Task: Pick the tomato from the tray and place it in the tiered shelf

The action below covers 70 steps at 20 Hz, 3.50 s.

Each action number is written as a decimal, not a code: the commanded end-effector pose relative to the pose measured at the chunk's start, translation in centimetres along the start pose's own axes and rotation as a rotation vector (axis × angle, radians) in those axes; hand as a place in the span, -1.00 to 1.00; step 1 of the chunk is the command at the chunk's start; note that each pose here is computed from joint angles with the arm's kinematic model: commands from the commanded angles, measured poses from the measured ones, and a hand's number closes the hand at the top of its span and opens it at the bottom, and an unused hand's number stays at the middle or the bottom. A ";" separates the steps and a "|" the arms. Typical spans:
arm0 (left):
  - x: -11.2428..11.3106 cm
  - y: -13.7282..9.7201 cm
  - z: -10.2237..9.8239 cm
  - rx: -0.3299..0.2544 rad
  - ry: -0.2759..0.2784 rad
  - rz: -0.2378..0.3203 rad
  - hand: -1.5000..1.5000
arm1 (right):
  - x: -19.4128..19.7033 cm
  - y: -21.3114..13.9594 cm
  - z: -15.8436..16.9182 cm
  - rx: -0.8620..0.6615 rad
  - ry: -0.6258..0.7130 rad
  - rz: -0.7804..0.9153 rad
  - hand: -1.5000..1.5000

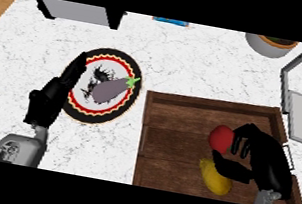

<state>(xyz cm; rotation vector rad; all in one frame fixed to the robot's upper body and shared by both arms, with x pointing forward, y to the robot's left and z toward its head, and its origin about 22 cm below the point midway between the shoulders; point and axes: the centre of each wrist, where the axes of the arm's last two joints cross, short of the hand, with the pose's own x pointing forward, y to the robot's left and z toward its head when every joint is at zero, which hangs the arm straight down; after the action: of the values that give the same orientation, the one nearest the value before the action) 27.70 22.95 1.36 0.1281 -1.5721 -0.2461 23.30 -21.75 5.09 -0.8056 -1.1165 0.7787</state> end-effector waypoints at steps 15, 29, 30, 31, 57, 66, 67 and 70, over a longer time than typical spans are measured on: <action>-0.3 -0.9 -0.8 -0.014 -0.010 0.001 0.00 | 5.1 -11.6 11.5 -0.538 -0.008 -0.283 1.00; 0.0 0.4 0.1 -0.011 -0.005 0.001 0.00 | 4.9 -22.4 7.1 -0.815 0.060 -0.234 1.00; 2.1 -1.3 -1.1 -0.019 -0.015 0.007 0.00 | 4.6 -22.4 8.6 -0.824 0.046 -0.216 1.00; 0.7 -1.0 -0.7 -0.017 -0.022 0.001 0.00 | 4.2 -21.9 7.2 -0.833 0.062 -0.236 1.00; 1.8 0.2 -1.5 -0.029 -0.016 0.007 0.00 | -0.2 -26.9 -3.3 -1.033 0.071 0.084 1.00; 0.6 -1.2 0.0 -0.038 -0.016 0.010 0.00 | -2.1 -28.6 -6.8 -1.109 -0.029 -0.255 1.00; 1.2 0.1 -1.0 -0.020 -0.013 0.010 0.00 | -3.0 -29.0 -7.0 -1.114 -0.044 -0.283 1.00; -0.2 0.0 -1.0 -0.041 -0.013 -0.010 0.00 | -3.4 -29.0 -8.4 -1.090 -0.052 -0.308 1.00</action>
<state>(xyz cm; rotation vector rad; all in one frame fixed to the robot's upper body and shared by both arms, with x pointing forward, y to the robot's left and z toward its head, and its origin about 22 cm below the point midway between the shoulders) 28.02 22.72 1.64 0.1048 -1.5818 -0.2705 32.97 -39.57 26.72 -1.5390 -1.6177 -0.0565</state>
